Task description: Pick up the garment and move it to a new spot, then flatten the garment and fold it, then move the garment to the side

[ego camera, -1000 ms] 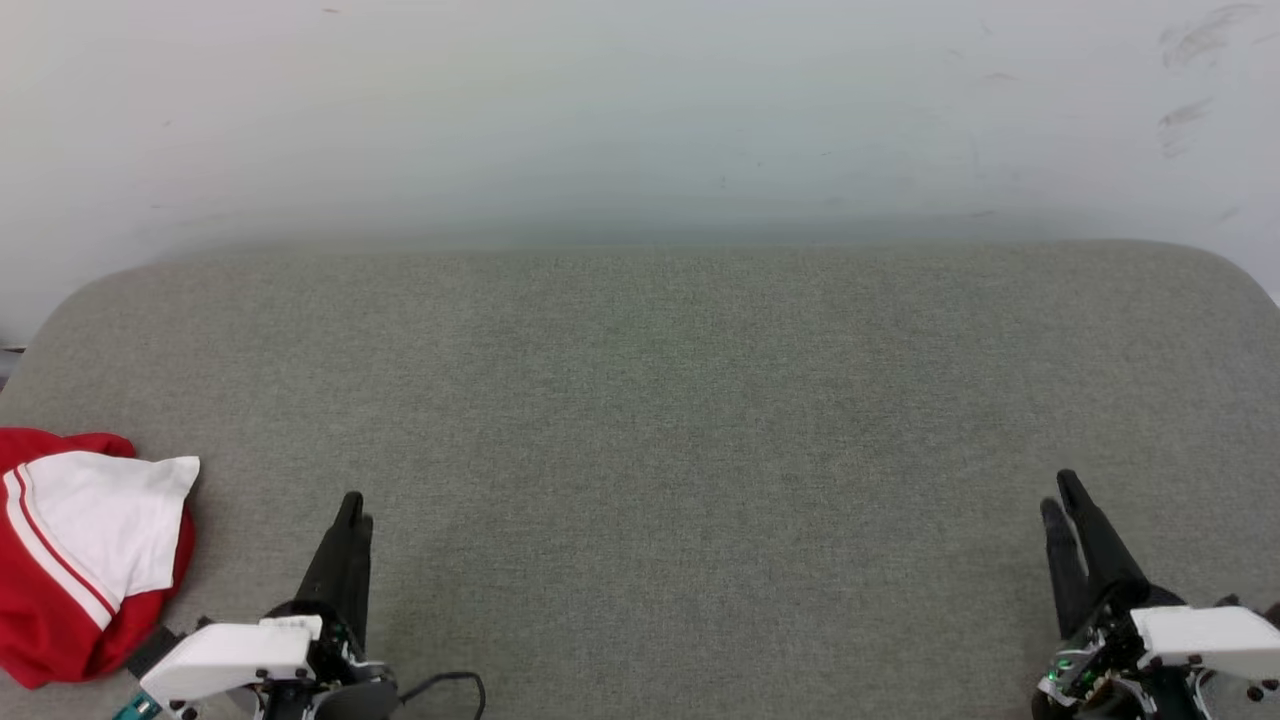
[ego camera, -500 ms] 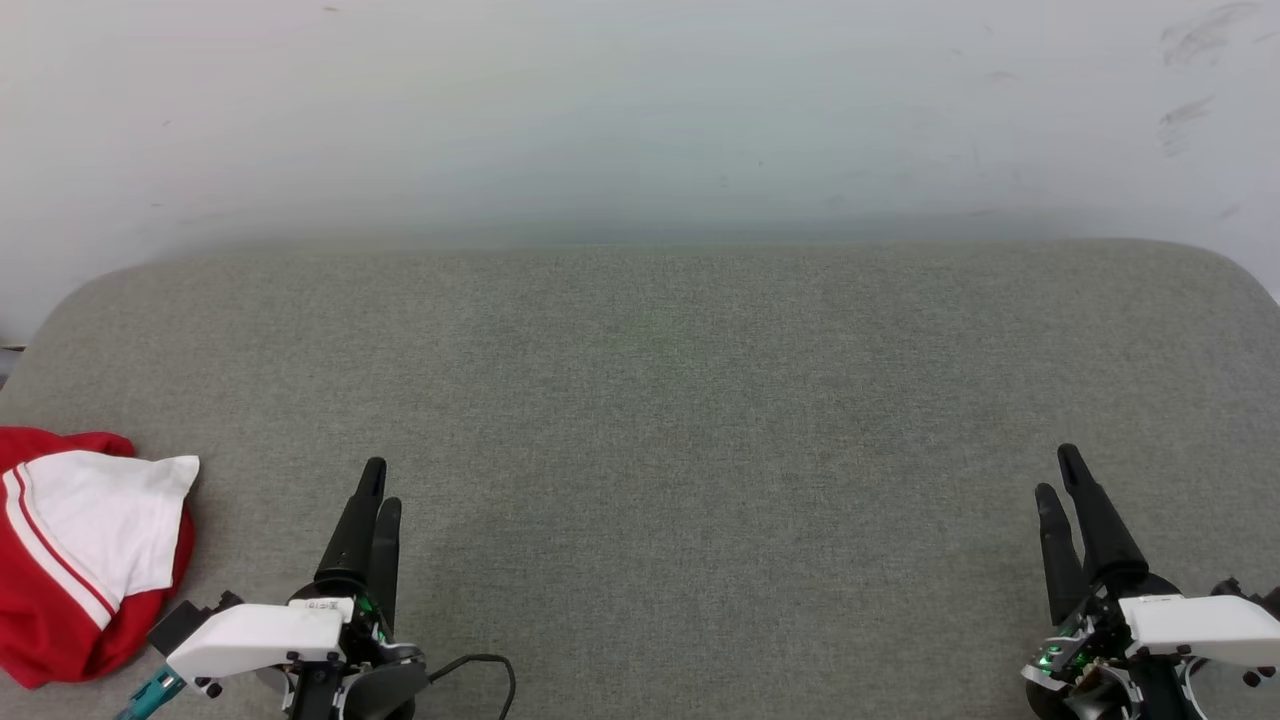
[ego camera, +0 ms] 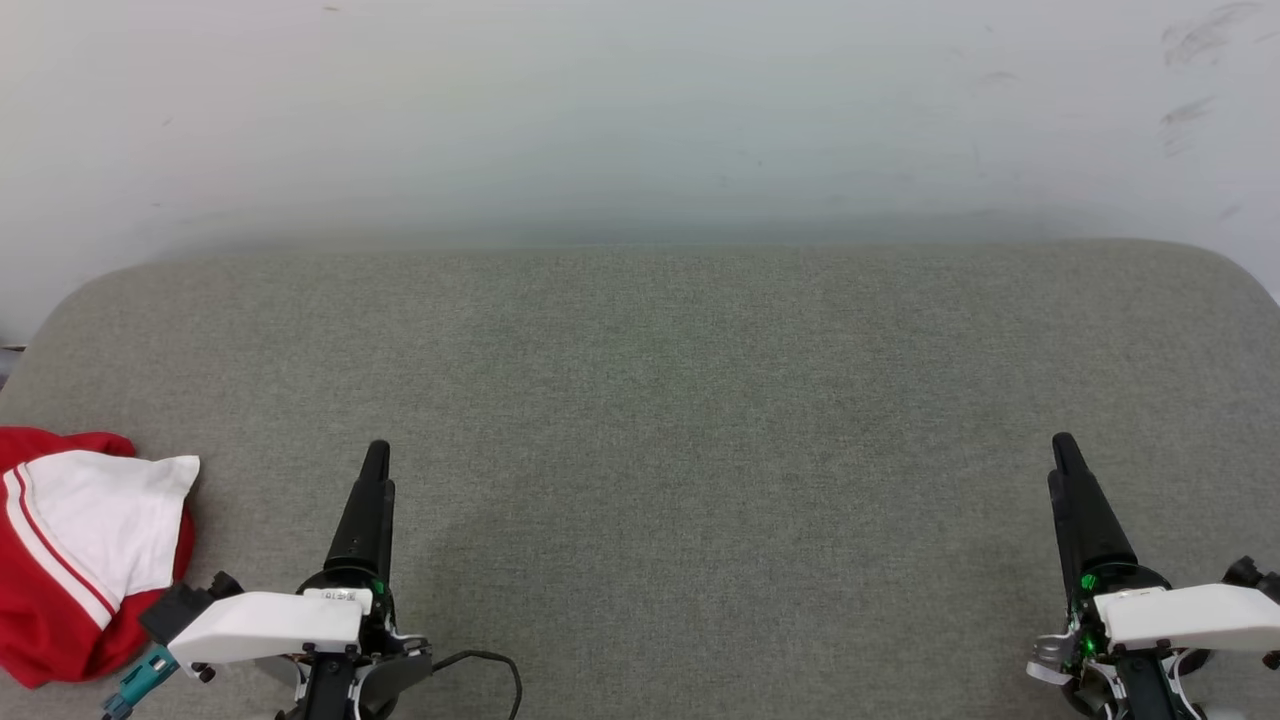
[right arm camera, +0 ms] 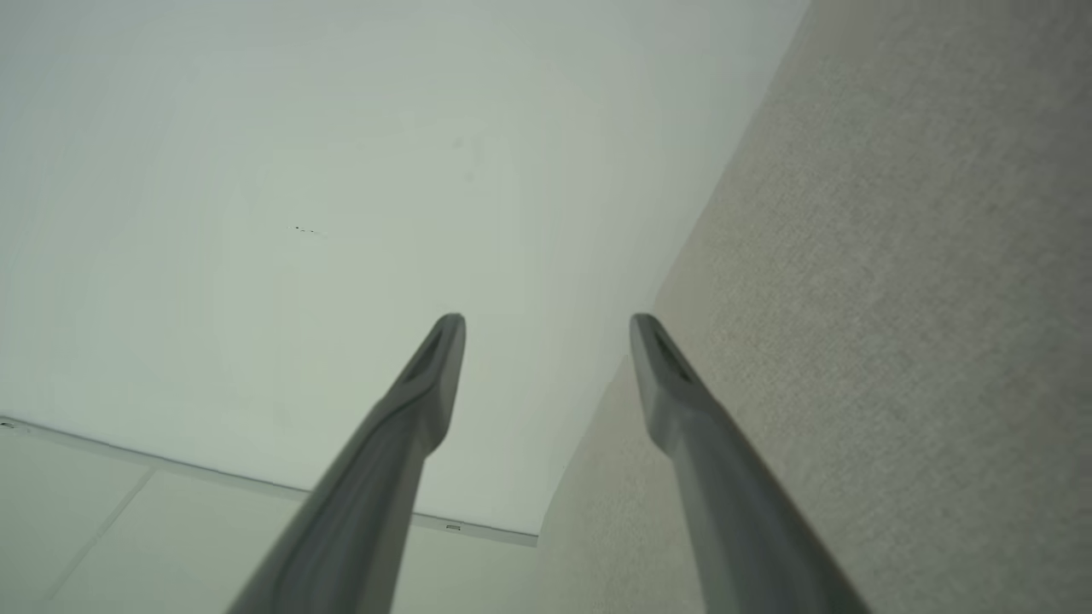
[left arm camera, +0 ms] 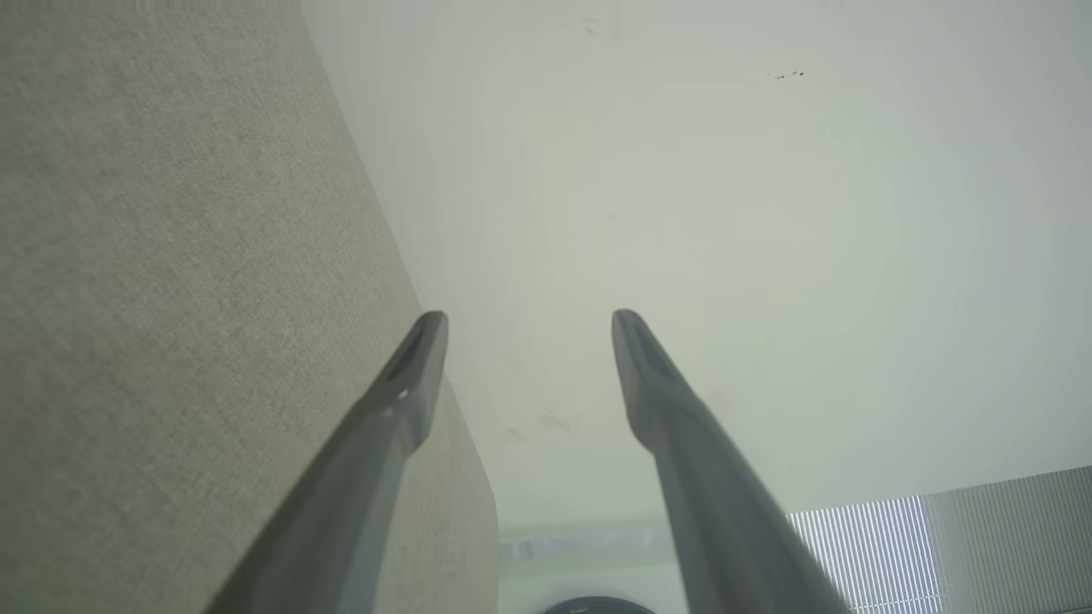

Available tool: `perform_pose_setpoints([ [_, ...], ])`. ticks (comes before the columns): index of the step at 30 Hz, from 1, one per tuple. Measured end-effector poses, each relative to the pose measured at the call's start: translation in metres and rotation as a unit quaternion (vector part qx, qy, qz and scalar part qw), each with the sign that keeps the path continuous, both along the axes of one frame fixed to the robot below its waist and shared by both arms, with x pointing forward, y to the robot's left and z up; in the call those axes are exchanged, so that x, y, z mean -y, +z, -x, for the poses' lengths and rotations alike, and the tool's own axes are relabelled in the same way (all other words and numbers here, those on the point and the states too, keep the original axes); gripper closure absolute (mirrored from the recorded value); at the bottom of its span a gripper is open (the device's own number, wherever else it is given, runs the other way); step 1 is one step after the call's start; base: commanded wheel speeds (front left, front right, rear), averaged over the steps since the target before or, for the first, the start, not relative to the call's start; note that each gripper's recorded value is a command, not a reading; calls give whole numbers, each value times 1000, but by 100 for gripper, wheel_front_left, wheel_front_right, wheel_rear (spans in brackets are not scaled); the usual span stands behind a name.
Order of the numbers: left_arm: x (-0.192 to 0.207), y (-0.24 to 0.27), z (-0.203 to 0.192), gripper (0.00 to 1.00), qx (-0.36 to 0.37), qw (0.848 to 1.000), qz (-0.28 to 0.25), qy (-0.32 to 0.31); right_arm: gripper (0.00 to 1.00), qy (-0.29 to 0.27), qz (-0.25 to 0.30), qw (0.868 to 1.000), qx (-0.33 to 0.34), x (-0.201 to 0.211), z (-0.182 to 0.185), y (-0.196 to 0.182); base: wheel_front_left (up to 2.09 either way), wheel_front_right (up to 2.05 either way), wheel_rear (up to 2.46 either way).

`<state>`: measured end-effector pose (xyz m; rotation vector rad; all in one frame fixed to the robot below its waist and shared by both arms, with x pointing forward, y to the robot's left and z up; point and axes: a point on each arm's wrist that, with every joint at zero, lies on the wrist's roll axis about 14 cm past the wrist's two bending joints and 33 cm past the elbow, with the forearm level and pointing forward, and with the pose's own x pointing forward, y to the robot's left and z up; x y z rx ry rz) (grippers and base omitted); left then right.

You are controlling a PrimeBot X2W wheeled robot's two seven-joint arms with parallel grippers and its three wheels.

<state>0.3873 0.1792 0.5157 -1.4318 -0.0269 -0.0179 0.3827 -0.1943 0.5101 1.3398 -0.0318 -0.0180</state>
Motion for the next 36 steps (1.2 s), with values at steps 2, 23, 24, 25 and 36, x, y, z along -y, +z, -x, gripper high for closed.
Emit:
perform_pose_setpoints([
  [2, -1, 2, 0, 0, 3, 1000, -11, 3, 0, -1, 26, 1000, 1, 0, 0, 1, 0, 0, 0],
  [23, 10, 22, 0, 0, 43, 975, -217, 3, 0, 12, 278, 960, 20, -7, 2, 15, 0, 0, 0],
  [24, 11, 23, 0, 0, 44, 973, -227, 4, 0, 11, 287, 958, 21, -7, 2, 16, 0, 0, 0],
  [25, 12, 22, 0, 0, 45, 971, -235, 3, 0, 11, 296, 955, 23, -7, 2, 18, 0, 0, 0],
  [36, 14, 21, 1, 0, 51, 938, -342, 5, 0, 20, 388, 921, 31, -12, 5, 25, 0, 0, 0],
])
